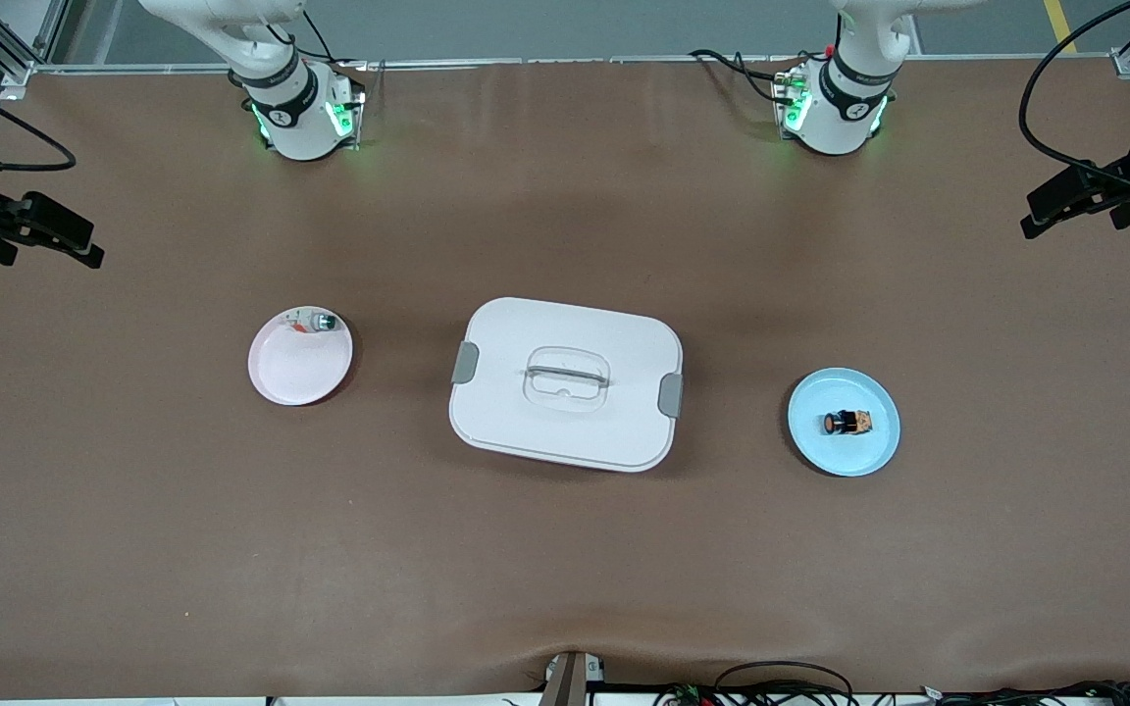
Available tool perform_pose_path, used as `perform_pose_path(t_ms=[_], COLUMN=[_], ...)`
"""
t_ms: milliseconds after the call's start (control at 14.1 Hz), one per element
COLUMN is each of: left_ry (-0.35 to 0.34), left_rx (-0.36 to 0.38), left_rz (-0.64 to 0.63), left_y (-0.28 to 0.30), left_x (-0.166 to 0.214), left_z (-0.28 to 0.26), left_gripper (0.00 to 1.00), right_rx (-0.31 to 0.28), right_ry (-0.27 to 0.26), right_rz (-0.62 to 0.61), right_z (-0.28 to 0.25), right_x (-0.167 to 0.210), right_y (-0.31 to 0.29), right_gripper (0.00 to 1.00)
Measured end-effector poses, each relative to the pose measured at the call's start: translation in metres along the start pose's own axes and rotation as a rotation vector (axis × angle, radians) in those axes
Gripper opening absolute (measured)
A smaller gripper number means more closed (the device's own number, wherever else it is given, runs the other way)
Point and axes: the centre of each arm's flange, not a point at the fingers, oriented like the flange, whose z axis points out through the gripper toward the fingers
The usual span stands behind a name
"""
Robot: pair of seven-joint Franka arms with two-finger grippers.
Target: Transfer orange switch to right arm and place
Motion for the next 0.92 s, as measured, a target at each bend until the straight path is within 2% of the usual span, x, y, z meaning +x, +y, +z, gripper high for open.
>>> perform_pose_path(t_ms=[495,920], left_ry=[-0.005,-0.066], left_rx=[0.0,0.002], left_rz=[-0.012,0.06], left_y=[-0.006,-0.008], left_x=[0.002,0.02], left_z=[0.003,0.035], left_gripper=[1.0,1.0], right_rx=[-0.002,-0.003], right_ry=[-0.017,-0.03], right_rz=[0.0,0.0], right_z=[-0.002,-0.001], right_x=[-0.003,-0.004], right_y=[0.0,0.0], right_gripper=[1.0,1.0])
